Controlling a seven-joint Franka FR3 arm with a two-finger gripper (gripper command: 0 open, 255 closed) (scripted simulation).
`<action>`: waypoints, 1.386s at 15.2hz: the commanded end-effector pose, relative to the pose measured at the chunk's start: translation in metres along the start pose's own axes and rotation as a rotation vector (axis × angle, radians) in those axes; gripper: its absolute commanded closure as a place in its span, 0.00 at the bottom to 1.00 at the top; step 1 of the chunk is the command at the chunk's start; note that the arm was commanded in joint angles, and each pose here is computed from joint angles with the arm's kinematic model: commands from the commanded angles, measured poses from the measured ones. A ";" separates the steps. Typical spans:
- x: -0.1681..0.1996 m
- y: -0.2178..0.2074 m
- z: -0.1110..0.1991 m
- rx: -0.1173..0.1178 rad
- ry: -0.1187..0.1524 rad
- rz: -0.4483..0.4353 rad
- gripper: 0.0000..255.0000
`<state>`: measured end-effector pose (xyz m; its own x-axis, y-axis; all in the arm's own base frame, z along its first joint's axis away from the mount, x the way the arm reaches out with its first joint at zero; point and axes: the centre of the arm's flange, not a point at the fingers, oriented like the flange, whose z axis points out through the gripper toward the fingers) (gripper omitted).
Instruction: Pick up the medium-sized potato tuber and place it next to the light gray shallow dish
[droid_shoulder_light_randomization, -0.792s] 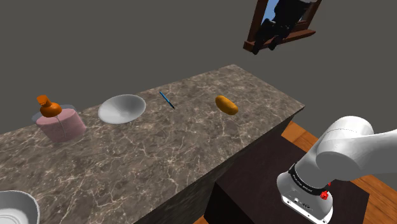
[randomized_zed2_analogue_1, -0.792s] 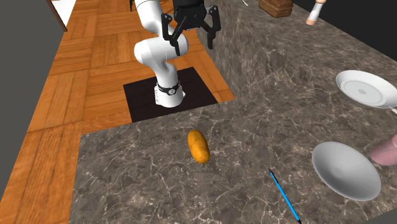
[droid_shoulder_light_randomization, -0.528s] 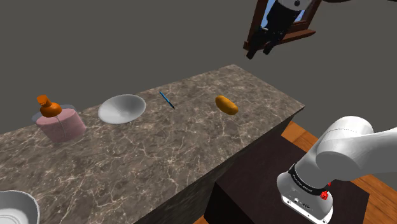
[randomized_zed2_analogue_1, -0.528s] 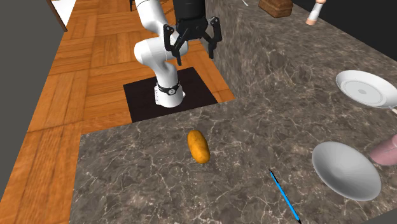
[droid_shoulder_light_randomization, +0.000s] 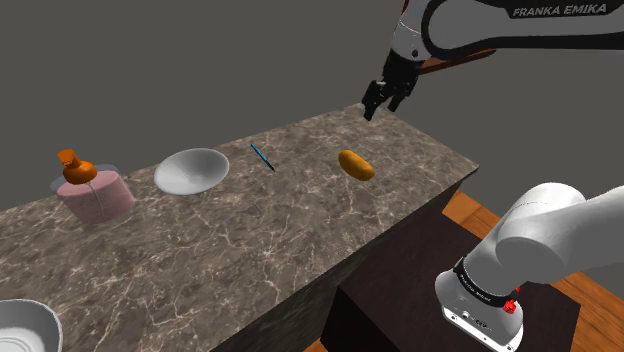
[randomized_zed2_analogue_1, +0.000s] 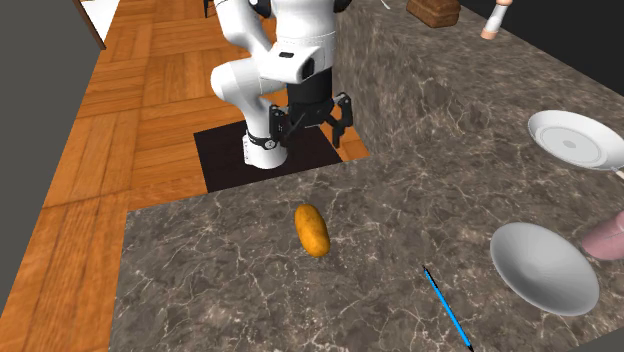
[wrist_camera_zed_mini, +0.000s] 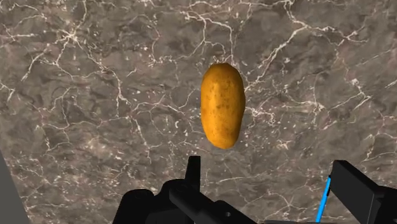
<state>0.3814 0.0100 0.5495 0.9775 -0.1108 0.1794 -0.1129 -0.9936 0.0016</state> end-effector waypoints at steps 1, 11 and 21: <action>0.011 0.000 0.027 -0.007 -0.018 0.001 0.00; 0.054 0.004 0.157 -0.042 -0.112 0.004 0.00; 0.058 0.008 0.230 -0.052 -0.137 0.005 0.00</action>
<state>0.4782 -0.0084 0.3385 0.9917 -0.1214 0.0426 -0.1236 -0.9909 0.0525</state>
